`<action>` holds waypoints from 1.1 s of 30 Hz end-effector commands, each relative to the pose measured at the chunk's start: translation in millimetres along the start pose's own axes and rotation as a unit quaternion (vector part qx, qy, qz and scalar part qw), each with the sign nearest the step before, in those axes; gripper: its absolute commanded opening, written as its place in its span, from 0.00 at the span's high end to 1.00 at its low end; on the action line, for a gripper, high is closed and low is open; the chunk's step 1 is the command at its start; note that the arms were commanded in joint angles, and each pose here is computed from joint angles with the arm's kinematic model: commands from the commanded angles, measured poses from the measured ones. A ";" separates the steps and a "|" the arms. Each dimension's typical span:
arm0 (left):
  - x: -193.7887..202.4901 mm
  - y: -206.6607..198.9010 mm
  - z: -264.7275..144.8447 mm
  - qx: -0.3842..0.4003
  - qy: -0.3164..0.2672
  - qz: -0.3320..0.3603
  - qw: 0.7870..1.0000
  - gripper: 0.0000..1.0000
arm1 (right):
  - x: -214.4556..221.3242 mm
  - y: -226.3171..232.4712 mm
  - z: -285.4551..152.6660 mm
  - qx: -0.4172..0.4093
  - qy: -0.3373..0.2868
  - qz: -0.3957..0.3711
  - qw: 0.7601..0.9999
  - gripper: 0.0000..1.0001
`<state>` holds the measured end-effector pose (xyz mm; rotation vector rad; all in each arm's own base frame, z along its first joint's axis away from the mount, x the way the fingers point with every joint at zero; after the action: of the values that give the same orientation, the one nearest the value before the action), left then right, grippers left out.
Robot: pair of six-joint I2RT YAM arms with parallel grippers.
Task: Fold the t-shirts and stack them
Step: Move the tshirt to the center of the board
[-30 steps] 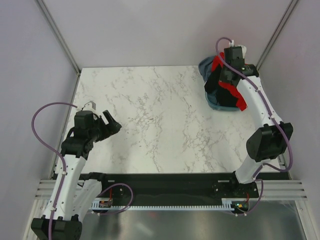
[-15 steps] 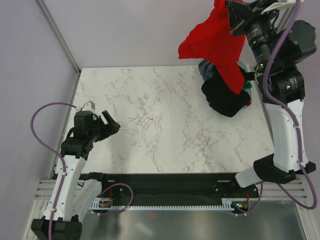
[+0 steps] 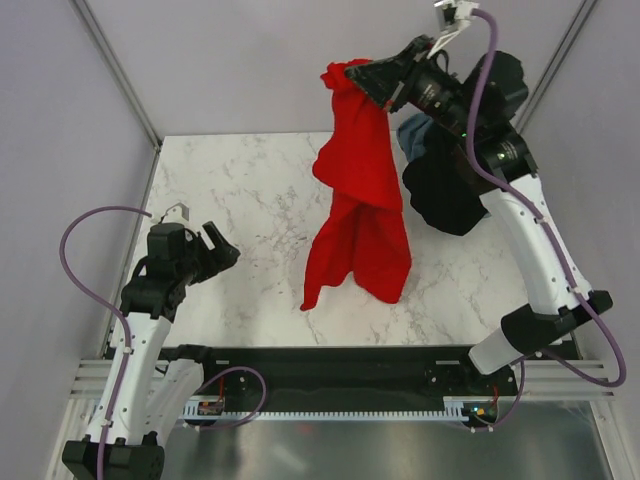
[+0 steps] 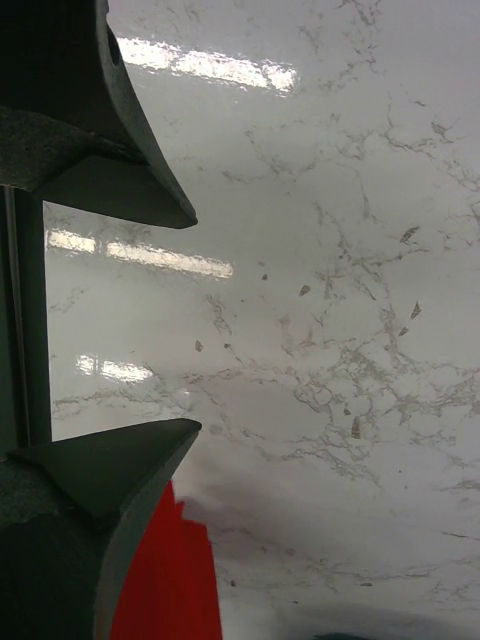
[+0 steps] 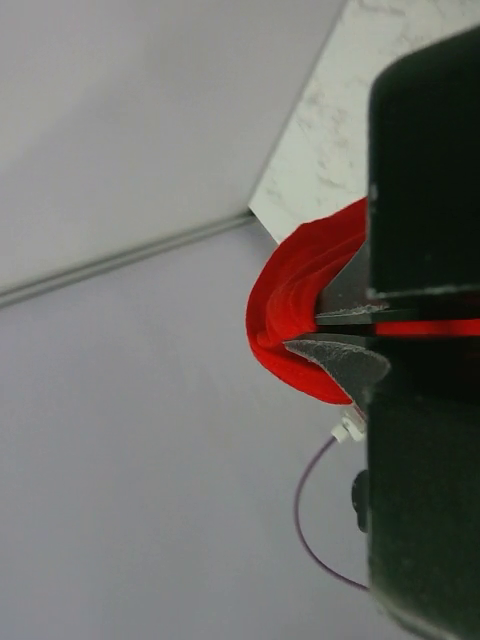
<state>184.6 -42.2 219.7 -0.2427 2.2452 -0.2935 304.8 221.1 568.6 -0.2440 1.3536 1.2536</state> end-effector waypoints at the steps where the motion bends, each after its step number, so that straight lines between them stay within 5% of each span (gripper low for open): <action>1: -3.7 2.5 -2.9 -0.011 -0.008 0.009 1.000 0.16 | 11.6 32.4 8.1 -0.076 0.019 0.042 0.996 0.95; 9: -3.4 4.5 -3.1 -0.021 -0.009 0.005 1.000 0.16 | 45.9 29.0 -0.1 -0.089 0.059 0.072 0.992 0.96; 14: -3.1 4.5 -2.2 -0.021 -0.007 0.005 1.000 0.16 | 69.3 -35.7 -71.1 0.101 -0.004 0.078 0.992 0.99; 17: -2.3 4.1 -0.3 -0.019 -0.001 0.004 1.000 0.17 | 91.9 -98.0 -127.0 0.273 -0.016 0.126 0.953 0.94; 20: -2.0 4.5 1.1 -0.021 0.003 0.004 1.000 0.17 | 131.6 -172.3 -211.1 0.530 -0.025 0.164 0.832 0.40; 21: -1.8 4.7 1.4 -0.021 0.004 0.005 1.000 0.17 | 146.0 -187.4 -236.2 0.583 -0.011 0.181 0.792 0.14; 23: -1.7 4.6 1.7 -0.021 0.005 0.005 1.000 0.18 | 167.5 -215.0 -274.4 0.614 0.004 0.232 0.754 0.05; 27: -1.2 4.0 2.5 -0.020 0.007 0.004 1.000 0.19 | 179.9 -220.2 -275.2 0.579 0.038 0.260 0.772 0.03; 31: -0.2 4.8 4.5 -0.022 0.012 0.005 1.000 0.20 | 168.8 -188.2 -237.2 0.511 0.063 0.199 0.834 0.06; 33: -1.1 5.4 5.2 -0.025 0.013 0.004 1.000 0.20 | 173.6 -179.7 -224.8 0.529 0.085 0.162 0.829 0.07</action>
<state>186.3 -39.1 211.1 -0.2660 2.2947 -0.2537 261.1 46.9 226.0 0.9013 2.1757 0.5676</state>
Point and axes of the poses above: each gripper's point midway between its finger pads, its own z axis out along the fingers, its own y axis along the line the jaws close on, x = y × z, the point moved 6 cm from there along -z, back along the fingers, and after that the axes turned 11 degrees about z, right-handed, at the moved point
